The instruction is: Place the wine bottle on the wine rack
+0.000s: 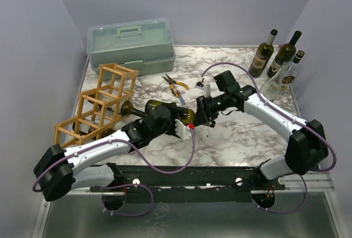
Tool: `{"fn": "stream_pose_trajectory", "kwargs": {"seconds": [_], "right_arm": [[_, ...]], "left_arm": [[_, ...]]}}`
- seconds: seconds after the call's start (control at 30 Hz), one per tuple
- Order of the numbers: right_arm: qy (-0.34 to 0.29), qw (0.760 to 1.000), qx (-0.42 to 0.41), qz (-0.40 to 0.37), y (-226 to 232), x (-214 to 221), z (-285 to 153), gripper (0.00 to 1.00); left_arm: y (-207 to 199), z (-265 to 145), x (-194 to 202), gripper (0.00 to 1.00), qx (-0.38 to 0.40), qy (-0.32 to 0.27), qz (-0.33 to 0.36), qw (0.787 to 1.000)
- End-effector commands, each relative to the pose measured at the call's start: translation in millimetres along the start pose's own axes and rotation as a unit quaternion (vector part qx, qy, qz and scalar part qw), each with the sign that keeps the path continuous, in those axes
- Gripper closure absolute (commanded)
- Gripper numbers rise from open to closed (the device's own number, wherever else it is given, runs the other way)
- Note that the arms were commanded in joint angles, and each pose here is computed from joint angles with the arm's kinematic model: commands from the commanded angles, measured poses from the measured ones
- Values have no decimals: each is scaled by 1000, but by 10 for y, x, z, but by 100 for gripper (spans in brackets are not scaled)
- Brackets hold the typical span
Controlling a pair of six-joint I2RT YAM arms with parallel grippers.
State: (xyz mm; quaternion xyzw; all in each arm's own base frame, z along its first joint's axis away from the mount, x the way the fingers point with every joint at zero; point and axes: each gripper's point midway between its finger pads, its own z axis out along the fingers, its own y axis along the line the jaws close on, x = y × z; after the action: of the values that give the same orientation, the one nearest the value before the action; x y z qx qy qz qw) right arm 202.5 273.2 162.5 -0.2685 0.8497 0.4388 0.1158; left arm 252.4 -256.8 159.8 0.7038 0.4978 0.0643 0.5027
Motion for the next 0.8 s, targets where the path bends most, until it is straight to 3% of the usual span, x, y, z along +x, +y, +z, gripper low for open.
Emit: {"fn": "stream_pose_trajectory", "kwargs": {"seconds": [0.0, 0.1, 0.27, 0.3, 0.33, 0.53, 0.77], "right_arm": [[1, 1000, -17, -9, 35, 10, 45, 65], [-4, 1000, -14, -9, 44, 15, 25, 99], [-53, 997, 52, -16, -14, -110, -136, 100], [-62, 996, 61, -17, -11, -137, -172, 99], [-68, 995, 67, -16, -13, -150, -194, 99], [-99, 990, 104, -16, -49, -236, -306, 100], [-128, 987, 82, -46, 111, -356, -380, 99]], "left_arm": [[206, -55, -278, 100, -32, -54, 5, 998], [242, -62, -329, 97, -36, -64, -9, 997], [276, -101, -452, 36, -39, -92, -32, 994], [295, -125, -471, 13, -42, -97, -37, 994], [285, -146, -530, 2, -37, -112, -43, 992], [493, -379, -793, 1, -57, -174, -98, 978], [1072, -778, -1010, 1, -112, -226, -224, 941]]}}
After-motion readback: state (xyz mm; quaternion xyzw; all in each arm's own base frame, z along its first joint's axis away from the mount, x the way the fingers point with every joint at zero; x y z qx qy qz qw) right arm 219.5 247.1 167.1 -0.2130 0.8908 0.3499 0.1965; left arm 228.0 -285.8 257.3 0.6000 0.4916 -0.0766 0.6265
